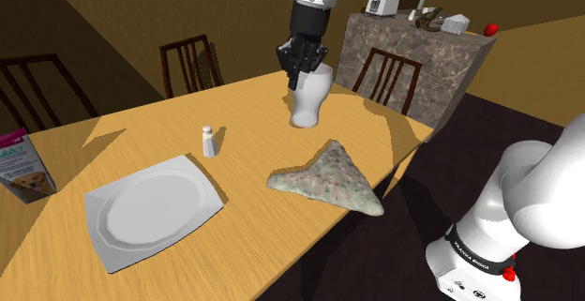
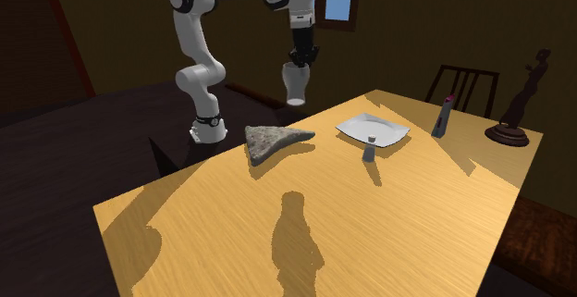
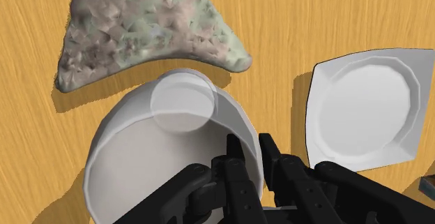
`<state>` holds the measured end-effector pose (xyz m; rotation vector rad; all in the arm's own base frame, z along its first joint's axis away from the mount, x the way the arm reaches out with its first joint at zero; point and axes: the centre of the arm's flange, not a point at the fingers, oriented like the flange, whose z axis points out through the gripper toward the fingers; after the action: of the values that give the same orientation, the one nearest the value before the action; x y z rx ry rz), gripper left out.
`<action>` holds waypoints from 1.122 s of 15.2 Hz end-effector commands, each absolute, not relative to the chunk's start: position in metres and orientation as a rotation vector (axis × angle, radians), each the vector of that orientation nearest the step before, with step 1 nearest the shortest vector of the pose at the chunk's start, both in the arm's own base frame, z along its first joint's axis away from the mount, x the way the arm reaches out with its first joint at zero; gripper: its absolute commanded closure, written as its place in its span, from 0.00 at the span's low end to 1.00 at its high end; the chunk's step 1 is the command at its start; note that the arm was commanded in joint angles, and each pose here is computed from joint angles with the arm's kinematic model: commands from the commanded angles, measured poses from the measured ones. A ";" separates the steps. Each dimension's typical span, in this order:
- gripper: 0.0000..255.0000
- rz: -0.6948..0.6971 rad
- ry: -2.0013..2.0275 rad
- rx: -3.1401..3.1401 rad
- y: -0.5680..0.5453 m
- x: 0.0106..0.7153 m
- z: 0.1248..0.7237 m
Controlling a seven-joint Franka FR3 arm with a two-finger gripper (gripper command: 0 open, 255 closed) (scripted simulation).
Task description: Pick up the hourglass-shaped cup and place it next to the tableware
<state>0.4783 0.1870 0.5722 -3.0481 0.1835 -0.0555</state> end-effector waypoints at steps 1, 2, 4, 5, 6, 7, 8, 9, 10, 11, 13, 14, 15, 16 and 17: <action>1.00 -0.057 0.186 -3.048 0.209 0.467 0.574; 1.00 -0.057 0.186 -3.048 0.220 0.460 0.574; 1.00 -0.057 0.186 -3.048 0.244 0.448 0.574; 1.00 -0.057 0.186 -3.048 0.255 0.442 0.574; 1.00 -0.057 0.186 -3.048 0.267 0.435 0.575; 1.00 -0.057 0.186 -3.048 0.278 0.429 0.575; 1.00 -0.057 0.186 -3.048 0.290 0.423 0.575; 1.00 -0.057 0.186 -3.048 0.302 0.416 0.575; 1.00 -0.057 0.186 -3.048 0.313 0.410 0.575; 1.00 -0.057 0.186 -3.048 0.325 0.404 0.575; 1.00 -0.057 0.186 -3.048 0.348 0.391 0.575; 1.00 -0.057 0.186 -3.048 0.360 0.385 0.575; 1.00 -0.057 0.186 -3.048 0.360 0.385 0.570; 1.00 -0.057 0.186 -3.048 0.360 0.385 0.564; 1.00 -0.057 0.186 -3.048 0.360 0.385 0.559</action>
<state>0.3866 0.3586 0.5640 -3.0483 0.1845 -0.0558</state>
